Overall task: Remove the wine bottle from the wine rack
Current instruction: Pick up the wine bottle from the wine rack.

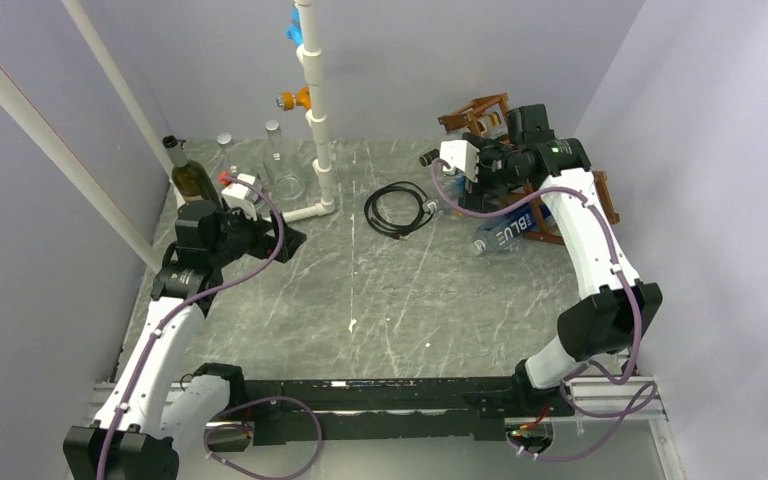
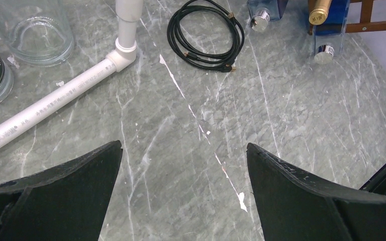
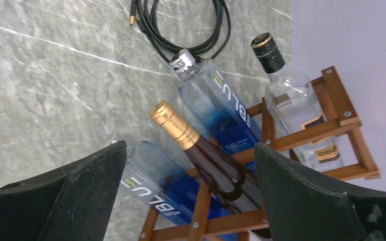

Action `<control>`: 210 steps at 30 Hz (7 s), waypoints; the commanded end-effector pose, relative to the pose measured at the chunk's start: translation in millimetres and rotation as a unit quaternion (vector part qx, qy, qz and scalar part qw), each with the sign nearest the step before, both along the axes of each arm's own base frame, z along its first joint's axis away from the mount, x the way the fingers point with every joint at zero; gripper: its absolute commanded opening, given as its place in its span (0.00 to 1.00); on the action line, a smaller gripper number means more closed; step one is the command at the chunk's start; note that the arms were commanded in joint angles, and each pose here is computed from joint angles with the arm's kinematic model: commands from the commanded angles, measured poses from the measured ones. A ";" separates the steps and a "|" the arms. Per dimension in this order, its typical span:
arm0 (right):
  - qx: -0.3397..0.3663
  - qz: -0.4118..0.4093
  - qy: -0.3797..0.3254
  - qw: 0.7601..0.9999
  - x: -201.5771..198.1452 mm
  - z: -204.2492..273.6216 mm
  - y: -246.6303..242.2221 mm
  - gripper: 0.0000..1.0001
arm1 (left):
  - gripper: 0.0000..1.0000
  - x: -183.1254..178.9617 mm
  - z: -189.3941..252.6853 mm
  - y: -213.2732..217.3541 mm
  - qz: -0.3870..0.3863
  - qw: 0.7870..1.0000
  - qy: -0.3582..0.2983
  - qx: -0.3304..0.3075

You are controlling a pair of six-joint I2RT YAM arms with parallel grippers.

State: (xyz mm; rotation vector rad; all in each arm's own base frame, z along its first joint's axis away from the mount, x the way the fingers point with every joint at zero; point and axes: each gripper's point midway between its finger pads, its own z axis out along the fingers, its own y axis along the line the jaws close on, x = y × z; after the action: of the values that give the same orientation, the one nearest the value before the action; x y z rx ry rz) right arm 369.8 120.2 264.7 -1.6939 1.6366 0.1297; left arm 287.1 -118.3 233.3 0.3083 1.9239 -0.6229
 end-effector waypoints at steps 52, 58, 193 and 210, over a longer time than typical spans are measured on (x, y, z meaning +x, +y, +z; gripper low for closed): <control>-0.101 -0.090 -0.178 0.975 169.9 -24.8 9.7 1.00 | 0.99 4.6 -3.6 2.9 0.000 1.000 0.000 0.019; -0.097 -0.087 -0.187 0.974 175.4 -22.6 12.1 1.00 | 1.00 5.1 -5.7 3.3 0.001 1.000 0.004 0.021; 0.044 0.127 -0.206 0.969 134.3 56.9 159.0 0.00 | 1.00 6.3 -3.9 9.1 0.008 1.000 0.010 0.022; 0.165 0.103 -0.147 0.970 117.7 89.5 168.4 0.00 | 1.00 6.6 -4.2 9.2 0.009 1.000 0.011 0.022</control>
State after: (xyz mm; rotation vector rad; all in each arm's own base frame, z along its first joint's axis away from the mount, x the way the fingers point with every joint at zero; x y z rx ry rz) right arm 488.6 273.7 236.6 -1.6842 1.4283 0.3093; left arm 289.8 -111.2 208.0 0.2988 2.0204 -0.5995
